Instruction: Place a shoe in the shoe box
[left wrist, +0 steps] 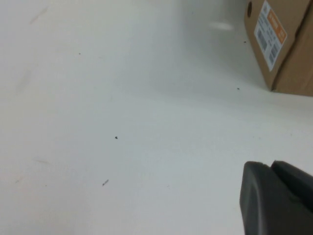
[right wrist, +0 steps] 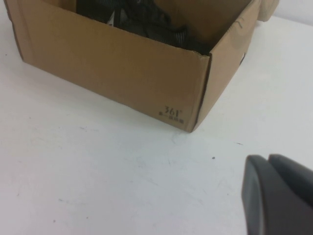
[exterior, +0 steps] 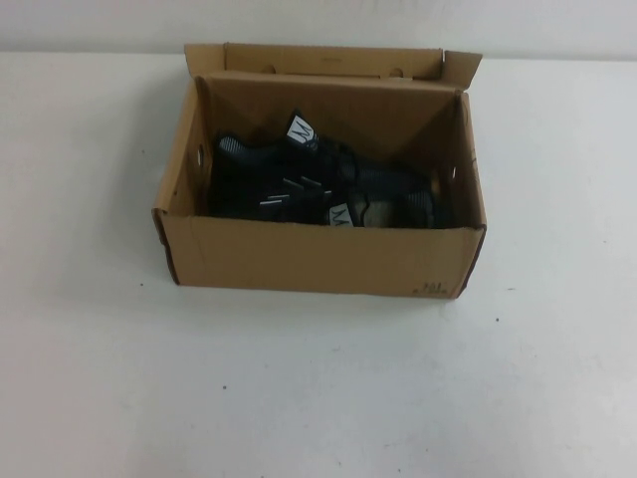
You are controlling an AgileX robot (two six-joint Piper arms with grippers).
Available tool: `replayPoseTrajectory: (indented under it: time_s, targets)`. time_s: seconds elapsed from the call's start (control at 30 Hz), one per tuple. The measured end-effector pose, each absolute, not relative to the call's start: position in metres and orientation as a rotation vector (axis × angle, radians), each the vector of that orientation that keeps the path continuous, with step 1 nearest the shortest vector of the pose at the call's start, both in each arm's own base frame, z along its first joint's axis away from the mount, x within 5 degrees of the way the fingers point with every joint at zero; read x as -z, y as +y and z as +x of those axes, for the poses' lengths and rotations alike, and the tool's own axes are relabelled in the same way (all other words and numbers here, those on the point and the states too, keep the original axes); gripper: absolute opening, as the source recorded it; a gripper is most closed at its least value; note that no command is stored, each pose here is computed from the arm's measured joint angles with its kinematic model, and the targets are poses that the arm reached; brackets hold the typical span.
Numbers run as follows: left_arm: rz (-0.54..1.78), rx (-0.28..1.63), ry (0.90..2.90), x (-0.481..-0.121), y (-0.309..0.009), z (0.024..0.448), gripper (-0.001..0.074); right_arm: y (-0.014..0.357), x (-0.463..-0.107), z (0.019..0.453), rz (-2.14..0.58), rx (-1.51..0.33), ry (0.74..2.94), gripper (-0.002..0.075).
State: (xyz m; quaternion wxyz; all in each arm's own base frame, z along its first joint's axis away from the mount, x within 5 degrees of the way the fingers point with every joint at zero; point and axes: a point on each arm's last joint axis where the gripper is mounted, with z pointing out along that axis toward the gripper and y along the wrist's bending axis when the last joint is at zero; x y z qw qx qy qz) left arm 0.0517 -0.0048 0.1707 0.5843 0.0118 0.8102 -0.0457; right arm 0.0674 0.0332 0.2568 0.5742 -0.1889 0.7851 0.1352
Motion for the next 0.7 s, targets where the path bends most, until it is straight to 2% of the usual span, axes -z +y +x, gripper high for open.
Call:
replayPoseTrajectory:
  time_s: [0.7]
  targets:
    - [0.081,0.104,1.890,-0.1702,-0.0058,0.0516,-0.0001,0.0332,-0.2569,0.0674,-0.442,-0.317,1.839,-0.0017]
